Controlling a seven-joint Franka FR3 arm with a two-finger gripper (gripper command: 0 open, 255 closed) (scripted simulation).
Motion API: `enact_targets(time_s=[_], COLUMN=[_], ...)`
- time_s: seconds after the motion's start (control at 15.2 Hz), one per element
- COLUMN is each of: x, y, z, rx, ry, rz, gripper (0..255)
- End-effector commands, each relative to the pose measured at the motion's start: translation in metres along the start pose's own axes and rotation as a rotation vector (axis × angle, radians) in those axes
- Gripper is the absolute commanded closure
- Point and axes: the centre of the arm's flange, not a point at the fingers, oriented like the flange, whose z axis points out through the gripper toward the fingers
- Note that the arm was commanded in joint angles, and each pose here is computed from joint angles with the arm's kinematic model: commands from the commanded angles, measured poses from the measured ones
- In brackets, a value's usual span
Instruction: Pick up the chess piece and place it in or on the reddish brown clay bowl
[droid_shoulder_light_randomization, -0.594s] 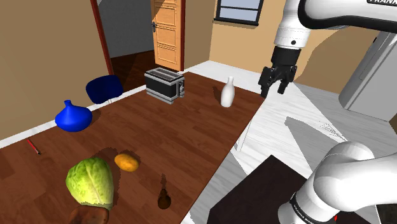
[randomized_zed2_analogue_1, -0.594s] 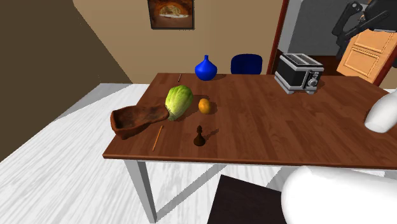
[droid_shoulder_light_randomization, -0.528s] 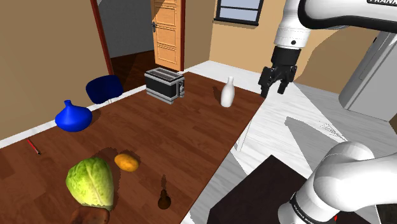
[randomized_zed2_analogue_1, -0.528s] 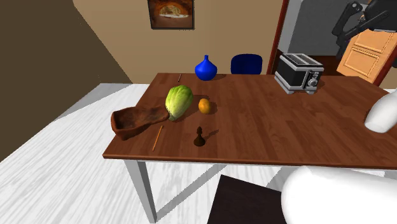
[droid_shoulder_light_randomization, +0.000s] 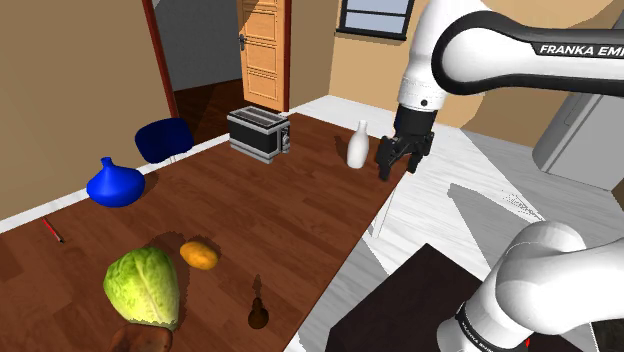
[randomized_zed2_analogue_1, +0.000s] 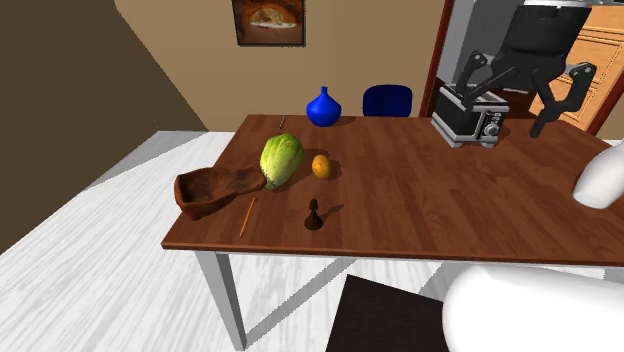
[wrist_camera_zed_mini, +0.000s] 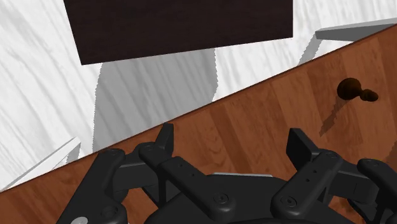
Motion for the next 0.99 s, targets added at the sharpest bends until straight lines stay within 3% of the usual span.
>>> enact_targets(time_s=[0.0,0.92], x=[0.002,0.016], y=[-0.019,-0.151], z=[0.019,0.145], rx=[0.003,0.022], ry=[0.006,0.043], rz=[-0.009,-0.077], gripper=[0,0])
